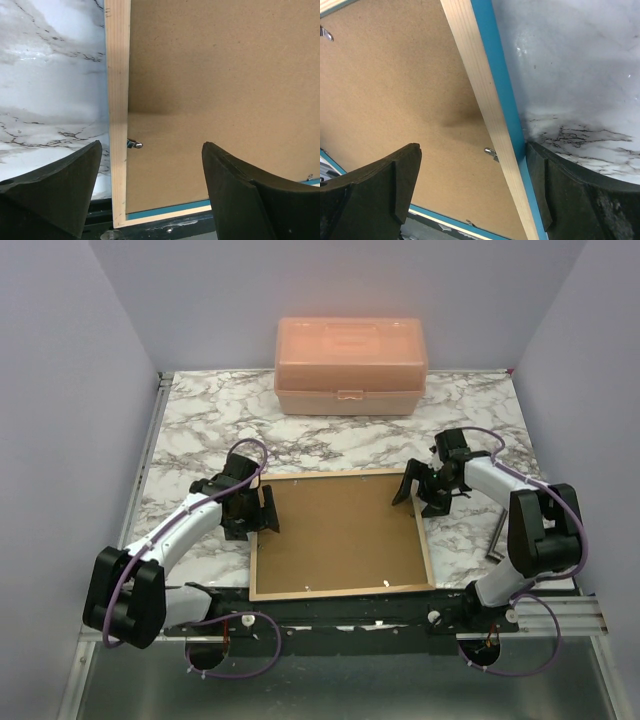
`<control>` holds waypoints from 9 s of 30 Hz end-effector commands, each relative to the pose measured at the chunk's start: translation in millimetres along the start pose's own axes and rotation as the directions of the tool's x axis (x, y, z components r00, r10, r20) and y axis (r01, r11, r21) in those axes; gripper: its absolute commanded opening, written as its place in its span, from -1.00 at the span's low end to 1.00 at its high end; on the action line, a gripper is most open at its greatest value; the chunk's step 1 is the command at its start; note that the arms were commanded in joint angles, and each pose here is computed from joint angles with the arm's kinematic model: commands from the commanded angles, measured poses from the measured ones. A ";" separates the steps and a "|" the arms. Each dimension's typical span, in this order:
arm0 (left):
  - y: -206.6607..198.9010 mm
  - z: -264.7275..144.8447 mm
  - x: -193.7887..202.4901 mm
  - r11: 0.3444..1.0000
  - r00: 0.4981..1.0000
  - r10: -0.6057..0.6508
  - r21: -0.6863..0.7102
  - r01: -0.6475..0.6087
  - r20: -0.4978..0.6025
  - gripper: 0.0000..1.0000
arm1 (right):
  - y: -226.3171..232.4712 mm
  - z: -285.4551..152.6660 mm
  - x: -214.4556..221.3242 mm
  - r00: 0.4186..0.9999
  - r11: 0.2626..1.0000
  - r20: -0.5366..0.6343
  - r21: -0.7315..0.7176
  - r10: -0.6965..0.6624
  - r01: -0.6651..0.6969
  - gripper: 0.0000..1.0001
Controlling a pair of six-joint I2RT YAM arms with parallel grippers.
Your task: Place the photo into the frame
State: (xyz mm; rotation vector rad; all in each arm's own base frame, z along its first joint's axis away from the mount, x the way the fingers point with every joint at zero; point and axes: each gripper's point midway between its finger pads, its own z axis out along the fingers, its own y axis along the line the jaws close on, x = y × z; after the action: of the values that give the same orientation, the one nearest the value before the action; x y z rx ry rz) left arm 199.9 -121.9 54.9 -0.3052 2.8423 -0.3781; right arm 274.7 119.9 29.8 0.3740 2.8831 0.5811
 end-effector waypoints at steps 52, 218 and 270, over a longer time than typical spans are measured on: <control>-33.9 -73.9 -74.8 0.971 0.960 0.052 0.210 -0.113 0.275 0.87 | -13.3 -20.3 33.2 0.998 0.993 -0.048 0.109 0.038 -0.032 0.91; -158.6 -223.1 -43.7 0.360 0.090 0.887 -0.554 -0.751 0.454 -1.00 | 237.0 -175.8 48.5 -0.202 -0.446 0.938 0.058 -0.283 0.893 -0.39; -174.3 -150.5 1.3 0.779 0.817 0.362 0.335 -0.529 0.448 0.96 | 126.6 -80.2 -44.1 0.824 0.767 0.517 -0.424 -0.232 0.482 -0.98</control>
State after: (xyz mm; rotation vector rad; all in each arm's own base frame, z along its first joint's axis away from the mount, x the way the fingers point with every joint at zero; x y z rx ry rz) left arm 199.0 -240.0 248.7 0.4821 2.2215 -0.5205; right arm 299.4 226.5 201.2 -0.2584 2.0773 1.2771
